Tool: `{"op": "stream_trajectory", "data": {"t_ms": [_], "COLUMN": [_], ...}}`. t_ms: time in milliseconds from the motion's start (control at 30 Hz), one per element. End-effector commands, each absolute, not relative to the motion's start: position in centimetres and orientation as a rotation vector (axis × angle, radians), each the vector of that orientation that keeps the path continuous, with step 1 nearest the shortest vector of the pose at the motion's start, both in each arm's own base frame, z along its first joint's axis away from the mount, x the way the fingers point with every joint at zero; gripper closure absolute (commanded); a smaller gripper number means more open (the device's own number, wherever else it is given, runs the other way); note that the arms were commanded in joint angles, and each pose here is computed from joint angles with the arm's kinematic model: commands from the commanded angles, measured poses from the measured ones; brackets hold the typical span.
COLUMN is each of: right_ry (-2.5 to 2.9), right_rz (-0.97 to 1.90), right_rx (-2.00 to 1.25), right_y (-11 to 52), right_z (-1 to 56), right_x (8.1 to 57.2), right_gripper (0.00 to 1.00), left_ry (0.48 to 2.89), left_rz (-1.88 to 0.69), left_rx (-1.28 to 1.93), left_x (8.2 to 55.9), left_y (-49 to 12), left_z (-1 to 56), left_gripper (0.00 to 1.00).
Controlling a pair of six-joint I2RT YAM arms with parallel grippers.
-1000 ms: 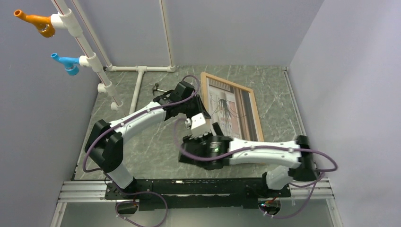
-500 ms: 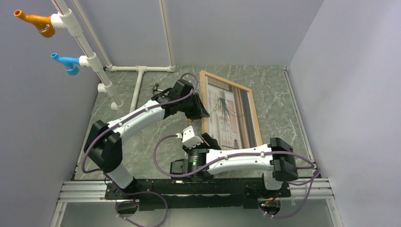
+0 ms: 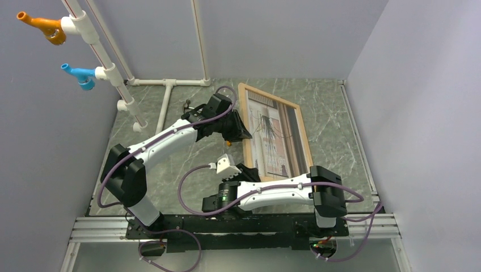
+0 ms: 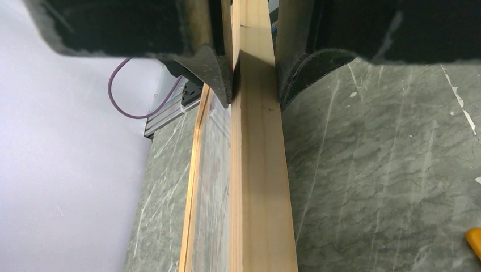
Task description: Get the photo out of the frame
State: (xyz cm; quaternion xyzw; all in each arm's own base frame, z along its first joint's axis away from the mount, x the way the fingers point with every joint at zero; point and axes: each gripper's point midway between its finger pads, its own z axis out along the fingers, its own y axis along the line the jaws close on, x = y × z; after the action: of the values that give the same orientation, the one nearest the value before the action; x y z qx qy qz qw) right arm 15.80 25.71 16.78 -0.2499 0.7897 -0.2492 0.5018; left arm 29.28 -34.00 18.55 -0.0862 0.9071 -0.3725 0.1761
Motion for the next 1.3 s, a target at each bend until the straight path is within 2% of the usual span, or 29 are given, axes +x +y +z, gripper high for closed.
{"op": "stream_trajectory", "data": {"t_ms": [0, 100, 167, 200, 233, 400, 467, 533, 767, 967, 1267], "right_ry": [1.856, 1.849, 1.838, 1.829, 1.821, 1.793, 1.784, 1.782, 1.846, 1.813, 1.74], "right_rz": [-0.628, -0.609, -0.586, -0.58, -0.575, -0.532, -0.502, -0.468, -0.231, -0.023, 0.179], "right_rx": [-0.562, -0.532, -0.509, -0.501, -0.493, -0.439, -0.407, -0.377, -0.321, -0.228, -0.115], "right_y": [24.9, 24.7, 24.6, 24.5, 24.5, 24.4, 24.2, 24.1, 24.5, 25.1, 26.9], "right_z": [18.4, 19.1, 19.8, 20.2, 20.6, 22.6, 23.4, 24.1, 25.5, 29.7, 34.7], "right_x": [17.0, 17.4, 17.6, 17.7, 17.9, 18.5, 18.8, 19.1, 21.0, 22.7, 23.4], "right_gripper": [0.83, 0.99, 1.0, 1.0, 1.0, 1.0, 1.0, 1.0, 1.0, 1.0, 1.0], "left_ry": [2.492, 2.487, 2.482, 2.476, 2.466, 2.372, 2.318, 2.278, 2.123, 2.0, 2.0], "left_rz": [-1.049, -1.047, -1.049, -1.054, -1.064, -1.088, -1.088, -1.073, -0.893, -0.776, -0.775], "left_rx": [-0.273, -0.267, -0.268, -0.264, -0.256, -0.207, -0.175, -0.147, -0.103, -0.07, -0.043], "left_x": [30.3, 30.4, 30.6, 30.7, 30.8, 31.2, 31.4, 31.4, 30.1, 26.7, 22.7], "left_y": [-33.2, -33.1, -32.7, -32.6, -32.4, -31.0, -30.2, -28.7, -21.1, -17.0, -15.3], "left_z": [21.1, 21.0, 21.0, 21.1, 21.3, 23.6, 25.2, 26.5, 30.9, 33.2, 31.5], "left_gripper": [1.0, 1.0, 1.0, 0.96, 0.91, 0.46, 0.35, 0.29, 0.15, 0.13, 0.13]}}
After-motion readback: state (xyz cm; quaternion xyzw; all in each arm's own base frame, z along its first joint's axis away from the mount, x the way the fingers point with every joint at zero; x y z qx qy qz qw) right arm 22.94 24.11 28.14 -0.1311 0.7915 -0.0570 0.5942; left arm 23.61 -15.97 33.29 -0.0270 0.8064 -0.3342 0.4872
